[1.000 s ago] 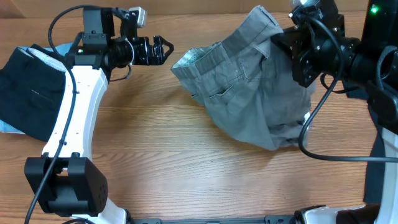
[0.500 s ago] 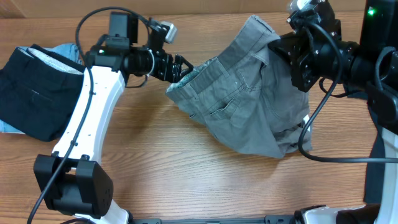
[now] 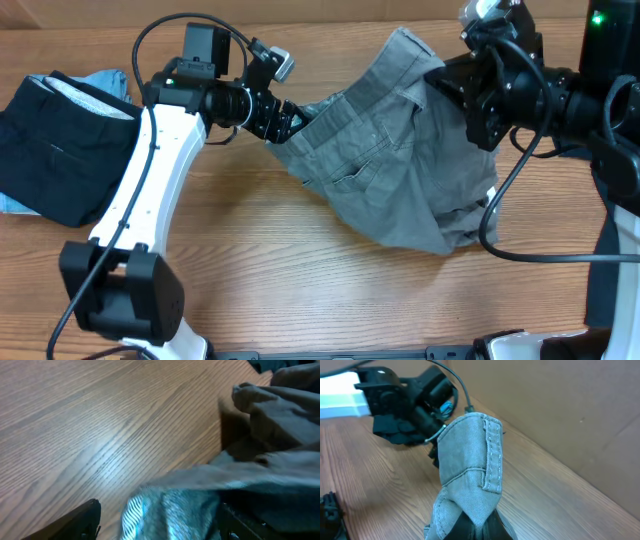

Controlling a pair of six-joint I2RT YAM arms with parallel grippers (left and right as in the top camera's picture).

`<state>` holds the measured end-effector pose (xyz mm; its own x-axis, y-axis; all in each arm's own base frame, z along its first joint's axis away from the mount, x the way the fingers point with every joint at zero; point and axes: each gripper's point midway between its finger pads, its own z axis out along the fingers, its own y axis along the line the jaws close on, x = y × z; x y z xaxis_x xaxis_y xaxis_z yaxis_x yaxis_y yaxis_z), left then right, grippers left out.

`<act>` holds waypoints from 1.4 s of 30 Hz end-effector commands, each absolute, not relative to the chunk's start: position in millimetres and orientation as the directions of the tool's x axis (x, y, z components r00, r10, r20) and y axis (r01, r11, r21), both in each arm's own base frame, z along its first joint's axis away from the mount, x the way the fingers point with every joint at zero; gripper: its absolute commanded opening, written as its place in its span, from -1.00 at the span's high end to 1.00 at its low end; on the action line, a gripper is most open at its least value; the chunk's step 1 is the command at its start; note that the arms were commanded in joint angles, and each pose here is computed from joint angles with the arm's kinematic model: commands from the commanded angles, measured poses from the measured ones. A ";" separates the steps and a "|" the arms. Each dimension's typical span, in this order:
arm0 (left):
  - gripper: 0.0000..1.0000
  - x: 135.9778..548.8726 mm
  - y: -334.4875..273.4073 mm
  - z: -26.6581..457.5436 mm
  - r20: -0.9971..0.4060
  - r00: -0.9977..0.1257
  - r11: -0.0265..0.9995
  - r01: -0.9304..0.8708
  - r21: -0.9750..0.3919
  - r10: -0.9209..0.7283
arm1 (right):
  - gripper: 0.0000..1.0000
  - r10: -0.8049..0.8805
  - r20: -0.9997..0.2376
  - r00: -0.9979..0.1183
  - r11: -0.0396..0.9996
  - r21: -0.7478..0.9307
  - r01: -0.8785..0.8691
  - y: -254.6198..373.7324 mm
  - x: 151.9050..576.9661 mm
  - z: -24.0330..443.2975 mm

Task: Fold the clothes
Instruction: 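Reach the left gripper to the trousers' other waistband edge, then grasp the waistband edge with the left gripper and lift the trousers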

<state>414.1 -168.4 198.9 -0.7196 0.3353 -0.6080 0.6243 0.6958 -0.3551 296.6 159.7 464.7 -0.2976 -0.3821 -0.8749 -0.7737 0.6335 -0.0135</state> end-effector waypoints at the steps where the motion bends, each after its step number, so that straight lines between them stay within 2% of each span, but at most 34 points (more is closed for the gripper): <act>1: -0.54 425.4 -170.4 170.2 -0.572 -0.736 0.692 0.623 -0.365 0.361 | 0.92 -0.364 -0.900 -0.239 0.607 -0.034 -0.794 162.0 283.2 481.7; 2: -0.54 426.2 -170.5 163.9 -0.561 -0.744 0.693 0.618 -0.372 0.362 | 0.92 -0.363 -0.901 -0.237 0.607 -0.036 -0.794 161.9 282.0 482.6; 4: -0.39 426.3 -172.3 158.2 -0.551 -0.752 0.686 0.615 -0.388 0.362 | 0.92 -0.362 -0.903 -0.232 0.607 -0.039 -0.794 161.6 280.5 483.9; 5: -0.20 426.3 -172.8 158.6 -0.553 -0.751 0.684 0.616 -0.390 0.361 | 0.92 -0.361 -0.904 -0.230 0.607 -0.040 -0.794 161.4 279.7 484.6; 9: 0.78 430.0 -173.8 165.5 -0.560 -0.757 0.692 0.603 -0.397 0.338 | 0.92 -0.361 -0.906 -0.222 0.607 -0.047 -0.793 160.7 276.9 486.9; 10: 0.92 432.1 -173.1 170.0 -0.558 -0.766 0.700 0.587 -0.407 0.318 | 0.92 -0.365 -0.905 -0.217 0.606 -0.054 -0.793 160.3 276.9 487.0; 14: 0.92 440.9 -172.2 206.7 -0.581 -0.772 0.719 0.555 -0.418 0.258 | 0.92 -0.393 -0.888 -0.237 0.651 -0.087 -0.754 150.7 285.4 481.0; 21: 0.92 451.2 -174.0 284.9 -0.679 -0.698 0.717 0.591 -0.369 0.226 | 0.92 -0.427 -0.853 -0.300 0.672 -0.077 -0.736 146.6 301.0 460.5; 22: 0.92 452.1 -173.9 294.3 -0.694 -0.685 0.717 0.597 -0.358 0.224 | 0.85 -0.433 -0.845 -0.315 0.679 -0.076 -0.730 145.5 305.0 456.1; 23: 0.92 454.7 -172.3 305.4 -0.709 -0.672 0.728 0.593 -0.344 0.212 | 0.63 -0.438 -0.837 -0.328 0.687 -0.076 -0.723 144.0 308.3 452.3; 24: 0.92 458.4 -170.0 318.6 -0.729 -0.655 0.742 0.586 -0.325 0.197 | 0.14 -0.445 -0.826 -0.347 0.694 -0.073 -0.716 142.4 312.2 447.0; 25: 0.92 461.2 -167.8 329.3 -0.746 -0.640 0.754 0.580 -0.309 0.186 | -0.20 -0.448 -0.819 -0.357 0.698 -0.072 -0.712 141.7 314.8 443.7; 28: 0.92 464.4 -166.4 363.3 -0.791 -0.594 0.765 0.574 -0.293 0.143 | -0.56 -0.455 -0.804 -0.383 0.703 -0.060 -0.709 140.9 318.4 435.8; 29: 0.92 465.1 -166.1 370.9 -0.800 -0.586 0.768 0.569 -0.294 0.128 | -0.61 -0.455 -0.803 -0.385 0.703 -0.059 -0.709 141.0 318.8 435.2; 33: 0.92 469.1 -163.6 395.3 -0.831 -0.550 0.783 0.551 -0.289 0.080 | -0.63 -0.378 -0.804 -0.460 0.747 0.029 -0.665 141.5 319.3 434.7; 36: 0.92 474.7 -166.3 403.9 -0.847 -0.530 0.788 0.541 -0.294 0.047 | -0.54 -0.286 -0.783 -0.552 0.787 0.137 -0.602 142.2 320.6 430.2; 39: 0.92 482.3 -174.8 416.2 -0.869 -0.495 0.801 0.522 -0.294 0.004 | -0.33 -0.173 -0.707 -0.686 0.823 0.279 -0.495 143.9 323.8 414.1; 42: 0.92 490.5 -184.2 435.6 -0.897 -0.439 0.804 0.514 -0.300 -0.054 | -0.31 -0.163 -0.612 -0.774 0.799 0.379 -0.468 158.8 322.2 392.0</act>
<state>492.6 -175.2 399.6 -0.4987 0.0293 -0.8663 0.5314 0.7999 -0.2789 317.5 144.7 407.2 -0.6792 -0.2315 -0.6965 -0.5348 0.8060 0.2536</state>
